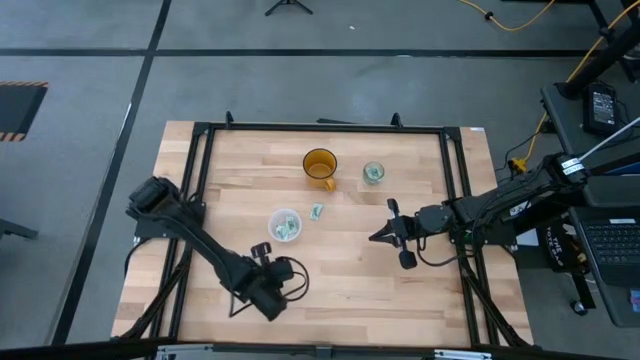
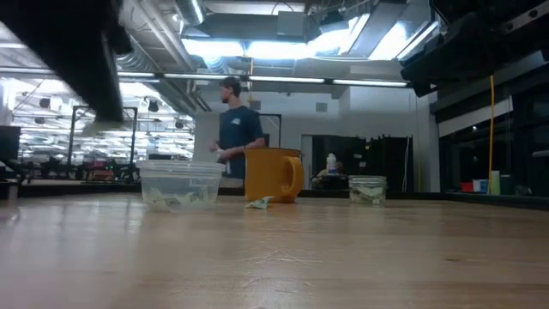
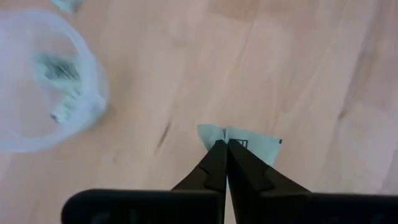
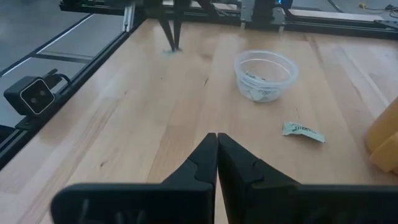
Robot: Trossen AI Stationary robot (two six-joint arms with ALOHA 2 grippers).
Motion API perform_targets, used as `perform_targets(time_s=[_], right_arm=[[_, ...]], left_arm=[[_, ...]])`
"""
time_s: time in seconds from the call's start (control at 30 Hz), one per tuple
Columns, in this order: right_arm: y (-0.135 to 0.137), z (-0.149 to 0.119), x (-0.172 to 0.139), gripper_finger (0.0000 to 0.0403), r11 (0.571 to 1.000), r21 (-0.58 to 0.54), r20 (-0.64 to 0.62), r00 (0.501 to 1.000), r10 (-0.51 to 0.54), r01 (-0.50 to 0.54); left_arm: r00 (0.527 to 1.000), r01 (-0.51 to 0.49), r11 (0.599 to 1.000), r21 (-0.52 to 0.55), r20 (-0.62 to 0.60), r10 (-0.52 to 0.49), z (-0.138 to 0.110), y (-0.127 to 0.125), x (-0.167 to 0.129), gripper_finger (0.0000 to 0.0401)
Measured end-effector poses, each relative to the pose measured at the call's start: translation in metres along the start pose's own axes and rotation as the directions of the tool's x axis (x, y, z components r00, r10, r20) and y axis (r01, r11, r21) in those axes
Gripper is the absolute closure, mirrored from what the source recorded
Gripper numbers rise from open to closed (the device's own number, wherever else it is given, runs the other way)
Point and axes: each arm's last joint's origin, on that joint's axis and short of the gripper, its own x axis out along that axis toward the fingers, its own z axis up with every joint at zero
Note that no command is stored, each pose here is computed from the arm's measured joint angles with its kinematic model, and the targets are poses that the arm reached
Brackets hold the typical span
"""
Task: Pick and place Stevia / Truvia into bins
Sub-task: Put the stevia packet into the transparent container
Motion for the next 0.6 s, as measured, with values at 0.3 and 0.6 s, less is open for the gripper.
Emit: perform_targets(time_s=[0.3,0.6], right_arm=[[0.0,0.0,0.0,0.0387,1.0,0.0,-0.003,1.0,0.0,0.0],[-0.001,-0.006,0.0,0.0387,1.0,-0.004,-0.008,1.0,-0.001,0.001]], left_arm=[[0.996,-0.031,0.999,0.011,0.079,0.03,0.001,0.01,-0.024,0.0399],[0.994,-0.097,0.994,0.051,0.046,0.095,0.012,0.026,-0.02,0.0399]])
